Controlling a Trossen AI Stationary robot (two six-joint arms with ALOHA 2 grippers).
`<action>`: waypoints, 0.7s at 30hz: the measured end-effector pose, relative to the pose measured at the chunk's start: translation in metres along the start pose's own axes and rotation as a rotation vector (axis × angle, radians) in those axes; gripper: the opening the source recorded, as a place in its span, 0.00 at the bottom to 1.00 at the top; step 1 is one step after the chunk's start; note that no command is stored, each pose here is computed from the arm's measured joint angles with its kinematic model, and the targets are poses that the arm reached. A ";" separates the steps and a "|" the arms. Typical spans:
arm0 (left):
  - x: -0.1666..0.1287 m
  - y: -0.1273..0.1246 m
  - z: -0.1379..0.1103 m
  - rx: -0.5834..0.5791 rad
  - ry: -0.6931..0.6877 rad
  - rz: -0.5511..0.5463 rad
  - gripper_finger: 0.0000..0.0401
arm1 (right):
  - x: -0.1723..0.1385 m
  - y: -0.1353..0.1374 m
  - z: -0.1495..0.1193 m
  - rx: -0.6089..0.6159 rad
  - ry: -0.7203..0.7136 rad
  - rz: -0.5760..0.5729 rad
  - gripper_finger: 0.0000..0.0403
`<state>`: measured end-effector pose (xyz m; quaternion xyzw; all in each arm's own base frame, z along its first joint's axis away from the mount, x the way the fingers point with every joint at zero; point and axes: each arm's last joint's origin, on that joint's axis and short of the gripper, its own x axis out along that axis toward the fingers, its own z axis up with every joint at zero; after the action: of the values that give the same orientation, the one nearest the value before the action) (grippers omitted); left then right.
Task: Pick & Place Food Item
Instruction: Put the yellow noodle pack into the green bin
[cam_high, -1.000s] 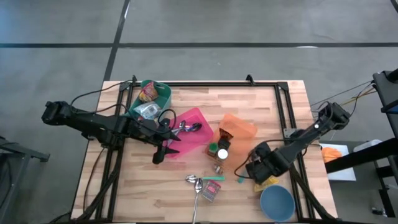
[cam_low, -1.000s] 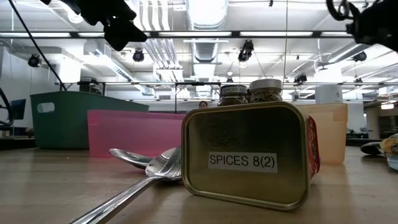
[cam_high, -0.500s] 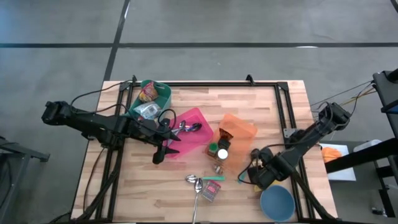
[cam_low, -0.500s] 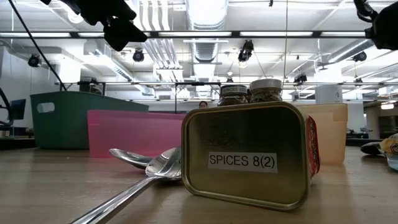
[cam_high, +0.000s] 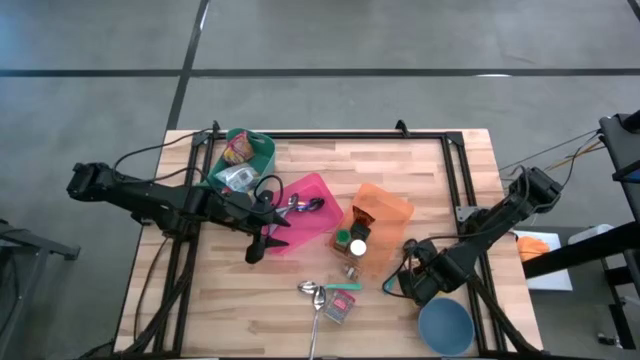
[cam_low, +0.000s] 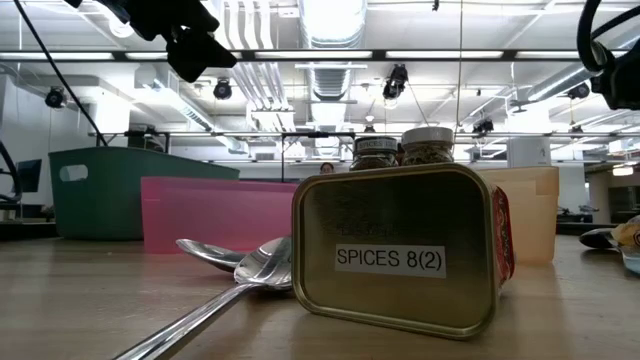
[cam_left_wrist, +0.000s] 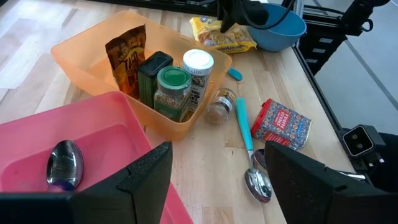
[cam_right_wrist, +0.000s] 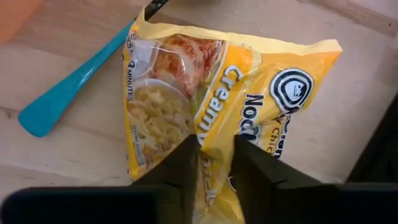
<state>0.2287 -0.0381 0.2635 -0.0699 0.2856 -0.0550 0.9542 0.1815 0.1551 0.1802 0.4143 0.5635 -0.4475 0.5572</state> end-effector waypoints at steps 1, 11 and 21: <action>0.000 0.000 0.000 0.000 0.000 0.000 0.64 | 0.000 0.000 0.000 -0.003 0.000 0.001 0.16; 0.000 0.000 0.000 -0.020 0.000 0.000 0.64 | -0.002 0.001 0.000 -0.060 -0.024 0.018 0.03; -0.001 -0.001 0.010 -0.085 -0.104 -0.010 0.64 | -0.033 0.002 -0.001 -0.190 -0.110 -0.029 0.02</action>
<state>0.2337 -0.0380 0.2722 -0.1148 0.2373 -0.0441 0.9636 0.1847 0.1572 0.2131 0.3261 0.5780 -0.4221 0.6176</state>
